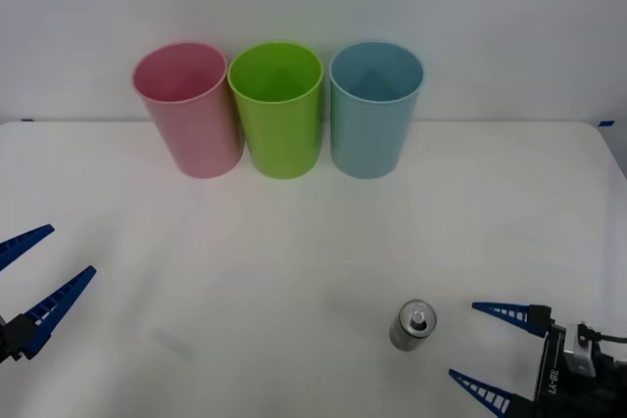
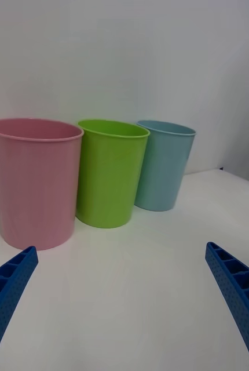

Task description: Grasp the object on the table and drop it into the matching bin: aluminum can to the light blue bin, PET bottle to the pink bin.

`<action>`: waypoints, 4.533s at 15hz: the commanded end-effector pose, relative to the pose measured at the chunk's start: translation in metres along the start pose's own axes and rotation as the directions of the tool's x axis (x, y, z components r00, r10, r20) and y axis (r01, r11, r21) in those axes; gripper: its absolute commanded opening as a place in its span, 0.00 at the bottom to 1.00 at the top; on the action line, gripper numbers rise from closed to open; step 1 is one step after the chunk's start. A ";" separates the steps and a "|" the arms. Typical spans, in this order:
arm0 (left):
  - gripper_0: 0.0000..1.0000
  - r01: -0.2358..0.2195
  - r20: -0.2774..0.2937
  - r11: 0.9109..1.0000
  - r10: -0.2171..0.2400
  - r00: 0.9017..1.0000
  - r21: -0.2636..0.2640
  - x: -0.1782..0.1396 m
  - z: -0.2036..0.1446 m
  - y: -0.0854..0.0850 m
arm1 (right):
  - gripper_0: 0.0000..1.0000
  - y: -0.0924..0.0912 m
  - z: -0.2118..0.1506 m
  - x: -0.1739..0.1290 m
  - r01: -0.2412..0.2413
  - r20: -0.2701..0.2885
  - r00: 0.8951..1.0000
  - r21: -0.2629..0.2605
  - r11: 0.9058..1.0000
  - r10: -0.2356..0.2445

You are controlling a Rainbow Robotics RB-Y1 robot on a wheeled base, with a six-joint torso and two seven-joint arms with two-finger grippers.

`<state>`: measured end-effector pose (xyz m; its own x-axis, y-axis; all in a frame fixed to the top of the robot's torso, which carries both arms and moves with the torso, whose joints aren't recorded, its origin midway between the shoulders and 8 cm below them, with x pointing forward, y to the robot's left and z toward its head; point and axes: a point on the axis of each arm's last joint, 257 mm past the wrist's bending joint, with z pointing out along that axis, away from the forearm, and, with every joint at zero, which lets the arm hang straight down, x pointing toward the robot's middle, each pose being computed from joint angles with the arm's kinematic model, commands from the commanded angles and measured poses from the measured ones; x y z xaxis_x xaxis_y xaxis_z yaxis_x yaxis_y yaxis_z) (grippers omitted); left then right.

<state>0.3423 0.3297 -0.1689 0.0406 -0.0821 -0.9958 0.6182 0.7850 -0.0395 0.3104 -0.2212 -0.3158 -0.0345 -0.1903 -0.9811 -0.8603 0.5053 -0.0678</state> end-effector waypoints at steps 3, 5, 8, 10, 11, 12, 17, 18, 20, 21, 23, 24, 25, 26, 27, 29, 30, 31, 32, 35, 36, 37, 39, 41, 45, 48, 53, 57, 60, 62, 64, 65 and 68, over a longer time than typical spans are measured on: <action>1.00 0.000 0.000 1.000 0.000 1.000 0.000 0.000 0.000 0.000 | 1.00 0.005 0.028 0.005 0.012 0.000 1.000 0.005 1.000 -0.012; 1.00 0.000 0.000 1.000 0.000 1.000 0.000 0.000 0.000 0.000 | 1.00 0.008 0.037 0.008 0.013 -0.004 1.000 0.004 1.000 -0.013; 1.00 0.000 0.000 1.000 0.000 1.000 0.000 0.000 0.000 0.000 | 1.00 0.013 0.053 0.010 0.015 -0.008 1.000 -0.001 1.000 -0.015; 1.00 0.000 0.000 1.000 0.000 1.000 0.000 0.000 0.000 0.000 | 1.00 0.015 0.061 0.011 0.017 -0.010 1.000 -0.005 1.000 -0.017; 1.00 0.000 0.000 1.000 0.000 1.000 0.000 0.000 0.000 0.000 | 1.00 0.016 0.065 0.011 0.014 -0.010 1.000 -0.004 1.000 -0.015; 1.00 0.000 0.000 1.000 0.000 1.000 0.000 0.000 0.000 0.000 | 1.00 0.016 0.070 0.010 0.017 -0.007 1.000 -0.003 1.000 -0.017; 1.00 0.000 0.000 1.000 0.000 1.000 0.000 0.000 0.000 0.000 | 1.00 0.018 0.087 0.009 0.017 -0.001 1.000 0.008 1.000 -0.017; 1.00 0.000 0.000 1.000 0.000 1.000 0.000 0.000 0.000 0.000 | 1.00 0.017 0.091 0.009 0.020 -0.002 1.000 0.011 1.000 -0.020; 1.00 0.000 0.000 1.000 0.000 1.000 0.000 0.000 0.000 0.000 | 1.00 0.019 0.096 0.009 0.018 0.001 1.000 0.014 1.000 -0.018; 1.00 0.000 0.000 1.000 0.000 1.000 0.000 0.000 0.000 0.000 | 1.00 0.018 0.097 0.009 0.022 -0.001 1.000 0.017 1.000 -0.022; 1.00 0.000 0.000 1.000 0.000 1.000 0.000 0.000 0.000 0.000 | 1.00 0.018 0.100 0.009 0.025 -0.002 1.000 0.022 0.999 -0.025; 1.00 0.000 0.000 1.000 0.000 1.000 0.000 0.000 0.000 0.000 | 1.00 0.018 0.100 0.009 0.029 -0.002 1.000 0.021 0.999 -0.029; 1.00 0.000 0.000 1.000 0.000 1.000 0.000 0.000 0.000 0.000 | 1.00 0.018 0.100 0.009 0.032 -0.002 0.999 0.021 0.999 -0.032; 1.00 0.000 0.000 1.000 0.000 1.000 0.000 0.000 0.000 0.000 | 1.00 0.018 0.100 0.009 0.037 -0.002 0.999 0.022 0.999 -0.037; 1.00 0.000 0.000 1.000 0.000 1.000 0.000 0.000 0.000 0.000 | 0.34 0.018 0.100 0.009 0.040 -0.002 0.999 0.022 0.999 -0.040; 1.00 0.000 0.000 1.000 0.000 1.000 0.000 0.000 0.000 0.000 | 0.00 0.018 0.102 0.008 0.046 0.001 0.999 0.022 0.999 -0.046; 1.00 0.000 0.000 1.000 0.000 1.000 0.000 0.000 0.000 0.000 | 0.00 0.017 0.101 0.007 0.046 0.002 0.999 0.024 0.999 -0.046; 1.00 0.000 0.000 1.000 0.000 1.000 0.000 0.000 0.000 0.000 | 0.00 0.017 0.101 0.008 0.049 0.001 0.999 0.024 0.999 -0.049; 1.00 0.000 0.000 1.000 0.000 1.000 0.000 0.000 0.000 0.000 | 0.00 0.017 0.101 0.008 0.049 0.001 0.999 0.023 0.999 -0.049; 1.00 0.000 0.000 1.000 0.000 1.000 0.000 0.000 0.000 0.000 | 0.00 0.016 0.101 0.007 0.048 0.004 0.999 0.025 0.999 -0.049; 1.00 0.000 0.000 1.000 0.000 1.000 0.000 0.000 0.000 0.000 | 0.00 0.016 0.102 0.005 0.048 0.007 0.999 0.026 0.999 -0.048; 1.00 0.000 0.000 1.000 0.000 1.000 0.000 0.000 0.000 0.000 | 0.00 0.015 0.101 0.004 0.045 0.012 0.999 0.028 0.999 -0.045; 1.00 0.000 0.000 1.000 0.000 1.000 0.000 0.000 0.000 0.000 | 0.00 0.015 0.101 0.002 0.040 0.021 0.999 0.031 0.999 -0.041; 1.00 0.000 0.000 1.000 0.000 1.000 0.000 0.000 0.000 0.000 | 0.00 0.012 0.102 -0.008 0.045 0.042 0.998 0.034 0.998 -0.046; 1.00 0.000 0.000 1.000 0.000 1.000 0.000 0.000 0.000 0.000 | 0.00 0.003 0.099 -0.029 0.043 0.088 0.995 0.055 0.998 -0.048; 1.00 0.000 0.000 1.000 0.000 1.000 0.000 0.000 0.000 0.000 | 0.00 -0.004 0.092 -0.049 0.040 0.117 0.992 0.073 0.997 -0.049; 1.00 0.000 0.000 1.000 0.000 1.000 0.000 0.000 0.000 0.000 | 0.00 -0.013 0.079 -0.102 -0.032 0.190 0.982 0.086 0.996 0.016; 1.00 0.000 0.000 1.000 0.000 1.000 0.000 0.000 0.000 0.000 | 0.00 -0.027 0.067 -0.151 -0.068 0.254 0.966 0.106 0.992 0.039; 1.00 0.000 0.000 1.000 0.000 1.000 0.000 0.000 0.000 0.000 | 0.00 -0.040 0.060 -0.185 -0.063 0.290 0.957 0.132 0.989 0.022; 1.00 0.000 0.000 1.000 0.000 1.000 0.000 0.000 0.000 0.000 | 0.00 -0.047 0.054 -0.207 -0.046 0.312 0.950 0.163 0.986 -0.007; 1.00 0.000 0.000 1.000 0.000 1.000 0.000 0.000 0.000 0.000 | 0.00 -0.058 0.048 -0.227 -0.027 0.321 0.946 0.208 0.978 -0.042; 1.00 0.000 0.000 1.000 0.000 1.000 0.000 0.000 0.000 0.000 | 0.00 -0.062 0.045 -0.234 -0.023 0.326 0.944 0.223 0.975 -0.052; 1.00 0.000 0.000 1.000 0.000 1.000 0.000 0.000 0.000 0.000 | 0.00 -0.076 0.045 -0.257 -0.012 0.349 0.934 0.249 0.968 -0.079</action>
<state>0.3422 0.3297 -0.1689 0.0406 -0.0821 -0.9958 0.6182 0.7850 -0.0395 0.4043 -0.1727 -0.0719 0.2048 0.0729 -0.9761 -0.7096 0.6980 -0.0967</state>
